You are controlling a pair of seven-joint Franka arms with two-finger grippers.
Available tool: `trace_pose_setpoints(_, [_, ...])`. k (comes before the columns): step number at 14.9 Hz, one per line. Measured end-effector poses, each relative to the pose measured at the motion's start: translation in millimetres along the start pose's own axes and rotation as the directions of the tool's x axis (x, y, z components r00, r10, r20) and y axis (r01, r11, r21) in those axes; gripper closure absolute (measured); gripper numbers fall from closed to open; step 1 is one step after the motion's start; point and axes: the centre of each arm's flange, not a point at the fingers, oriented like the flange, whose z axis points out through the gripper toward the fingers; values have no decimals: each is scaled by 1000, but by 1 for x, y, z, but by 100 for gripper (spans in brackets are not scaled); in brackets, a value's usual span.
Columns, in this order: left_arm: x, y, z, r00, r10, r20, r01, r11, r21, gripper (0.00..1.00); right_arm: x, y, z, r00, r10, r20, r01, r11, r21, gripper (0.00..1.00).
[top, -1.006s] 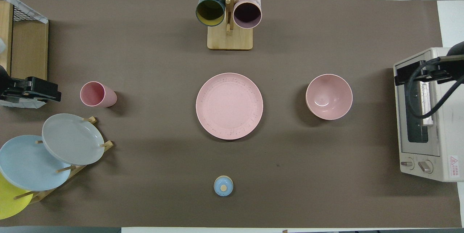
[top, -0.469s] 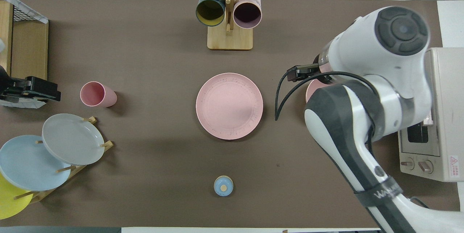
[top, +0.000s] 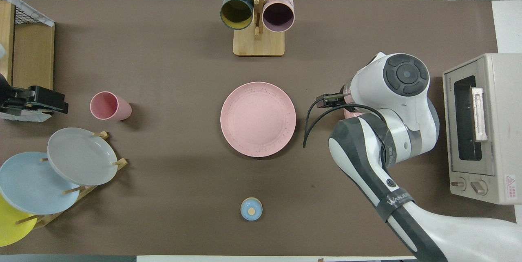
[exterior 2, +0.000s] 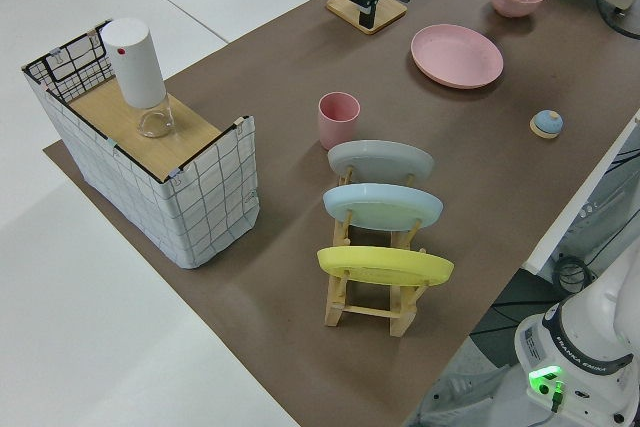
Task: Organize tableware
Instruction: 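Reach the right gripper to the pink bowl and grasp its rim, then carry the bowl over the plate while the left gripper reaches the cup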
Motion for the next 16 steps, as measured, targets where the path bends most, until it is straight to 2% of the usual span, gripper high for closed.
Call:
trace_pose_setpoints(4, [0,0,0,1000,-1,0,1,1000,0,0,-11,9,23,999,11,46,-10,1000,-13,4])
trace_pose_setpoints(6, [0,-1,0,1000,-2,0,2,1000,0,0,-13,13,29,998,19,54,-18,1000,-16,19])
trace_pose_setpoints(7, [0,-2,0,1000,-3,0,3,1000,0,0,-14,15,30,998,22,54,-21,1000,-16,20])
trace_pose_setpoints(9, [0,-2,0,1000,-3,-4,3,1000,0,0,-14,18,33,998,26,52,-25,1000,-16,33])
trace_pose_setpoints(12, [1,-2,-1,1000,-3,-11,3,1000,0,0,-15,19,41,998,24,59,-23,999,-24,37])
trace_pose_setpoints(15, [5,-2,-1,999,-3,-36,3,1000,-1,0,-15,20,45,998,18,63,-16,999,-33,63])
trace_pose_setpoints(16, [5,-2,0,999,-3,-38,3,1000,-1,0,-15,20,45,998,11,62,-9,999,-40,64])
